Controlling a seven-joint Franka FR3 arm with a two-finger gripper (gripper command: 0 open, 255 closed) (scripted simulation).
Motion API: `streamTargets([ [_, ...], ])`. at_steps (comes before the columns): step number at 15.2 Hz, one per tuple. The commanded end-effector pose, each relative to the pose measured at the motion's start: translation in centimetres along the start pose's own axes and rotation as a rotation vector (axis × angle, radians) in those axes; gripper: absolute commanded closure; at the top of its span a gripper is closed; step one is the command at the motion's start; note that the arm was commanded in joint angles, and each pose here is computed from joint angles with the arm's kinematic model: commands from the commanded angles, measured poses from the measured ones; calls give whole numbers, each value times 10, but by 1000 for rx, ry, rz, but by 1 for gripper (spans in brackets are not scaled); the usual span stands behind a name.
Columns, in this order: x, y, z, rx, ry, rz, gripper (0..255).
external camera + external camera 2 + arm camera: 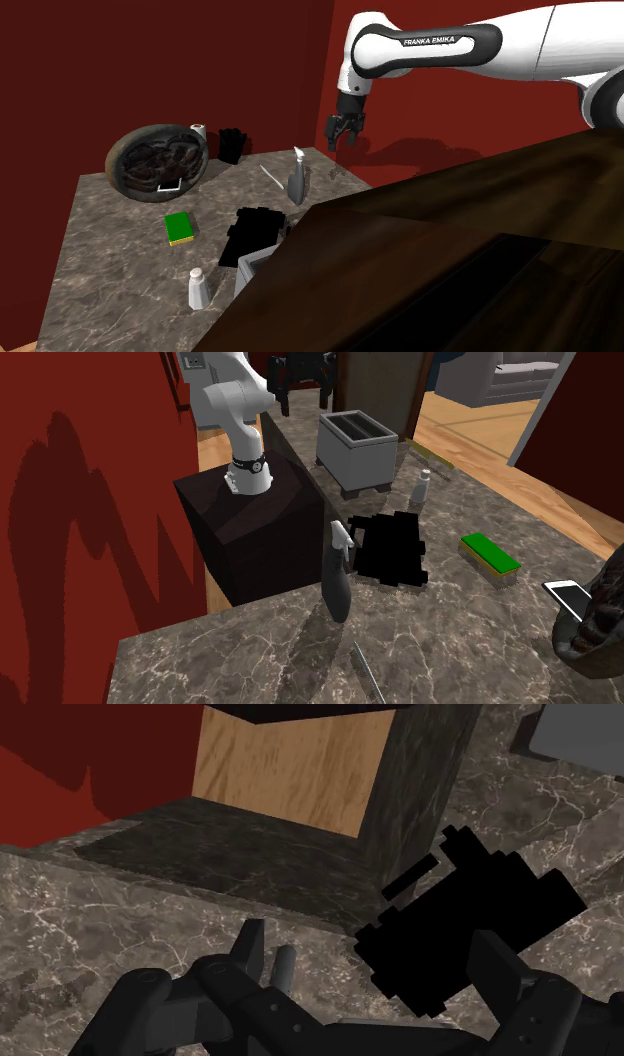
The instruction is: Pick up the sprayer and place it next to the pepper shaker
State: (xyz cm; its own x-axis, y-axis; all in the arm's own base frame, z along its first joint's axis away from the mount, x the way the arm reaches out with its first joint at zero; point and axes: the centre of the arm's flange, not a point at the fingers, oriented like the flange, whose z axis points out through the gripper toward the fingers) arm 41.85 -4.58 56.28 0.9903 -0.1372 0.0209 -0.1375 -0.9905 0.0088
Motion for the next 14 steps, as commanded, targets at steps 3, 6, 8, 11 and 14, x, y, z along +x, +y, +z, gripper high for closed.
streamTargets([
  [3, 47, 9, 23, -1, 4, 25, 0],
  [6, 82, 19, 38, -2, 6, 44, 0],
  [8, 105, 26, 48, -2, 7, 56, 0],
  [11, 140, 37, 64, -3, 9, 75, 0],
  [14, 174, 48, 79, -4, 11, 94, 0],
])
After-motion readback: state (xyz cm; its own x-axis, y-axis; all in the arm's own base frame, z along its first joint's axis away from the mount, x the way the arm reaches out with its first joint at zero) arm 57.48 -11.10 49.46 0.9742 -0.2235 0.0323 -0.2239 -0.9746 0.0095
